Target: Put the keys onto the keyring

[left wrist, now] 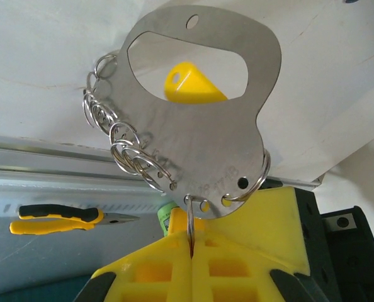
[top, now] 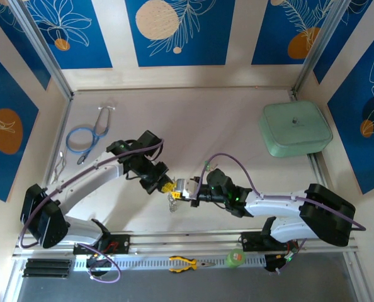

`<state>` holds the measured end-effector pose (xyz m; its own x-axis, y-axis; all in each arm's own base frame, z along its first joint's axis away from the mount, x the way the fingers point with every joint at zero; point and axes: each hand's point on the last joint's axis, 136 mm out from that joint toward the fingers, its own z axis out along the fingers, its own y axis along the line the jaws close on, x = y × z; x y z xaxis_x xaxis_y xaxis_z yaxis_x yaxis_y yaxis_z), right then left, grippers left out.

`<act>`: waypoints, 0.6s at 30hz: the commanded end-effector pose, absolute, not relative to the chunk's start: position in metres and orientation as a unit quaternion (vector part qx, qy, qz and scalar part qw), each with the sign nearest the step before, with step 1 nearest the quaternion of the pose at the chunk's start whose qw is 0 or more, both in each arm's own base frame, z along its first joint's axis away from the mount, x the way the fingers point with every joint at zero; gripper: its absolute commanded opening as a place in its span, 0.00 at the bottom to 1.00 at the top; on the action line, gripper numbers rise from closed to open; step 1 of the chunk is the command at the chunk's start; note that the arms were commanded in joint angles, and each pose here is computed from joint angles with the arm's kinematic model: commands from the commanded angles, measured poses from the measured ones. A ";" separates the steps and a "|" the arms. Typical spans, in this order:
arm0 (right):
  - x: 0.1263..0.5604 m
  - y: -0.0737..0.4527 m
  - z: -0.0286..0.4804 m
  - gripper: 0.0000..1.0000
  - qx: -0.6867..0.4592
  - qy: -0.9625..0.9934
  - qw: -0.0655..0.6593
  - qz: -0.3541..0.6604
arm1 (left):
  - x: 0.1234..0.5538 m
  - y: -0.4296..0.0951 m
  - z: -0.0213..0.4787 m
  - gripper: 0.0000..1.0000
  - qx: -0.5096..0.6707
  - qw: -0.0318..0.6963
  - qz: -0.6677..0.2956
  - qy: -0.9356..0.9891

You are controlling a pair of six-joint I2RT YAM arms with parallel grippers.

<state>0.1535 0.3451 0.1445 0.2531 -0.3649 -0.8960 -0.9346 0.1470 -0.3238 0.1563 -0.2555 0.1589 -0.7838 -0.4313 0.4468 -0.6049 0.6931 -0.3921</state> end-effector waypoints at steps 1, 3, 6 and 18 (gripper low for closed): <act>0.152 0.351 0.150 0.21 -0.600 0.531 0.534 0.269 | 0.152 -0.252 0.161 0.00 0.334 0.180 0.270 -0.885; 0.155 0.352 0.152 0.15 -0.597 0.532 0.538 0.265 | 0.151 -0.252 0.161 0.00 0.340 0.180 0.272 -0.882; 0.157 0.354 0.155 0.04 -0.593 0.533 0.542 0.266 | 0.148 -0.249 0.159 0.00 0.348 0.180 0.271 -0.879; 0.167 0.333 0.166 0.00 -0.582 0.565 0.505 0.294 | 0.261 -0.189 0.189 0.58 0.273 -0.209 0.331 -0.879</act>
<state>0.1689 0.3336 0.1454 0.2057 -0.3878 -0.8985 -0.9394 0.1792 -0.2924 0.2065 -0.2133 0.1583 -0.7943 -0.5802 0.1800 -0.5580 0.5798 -0.5936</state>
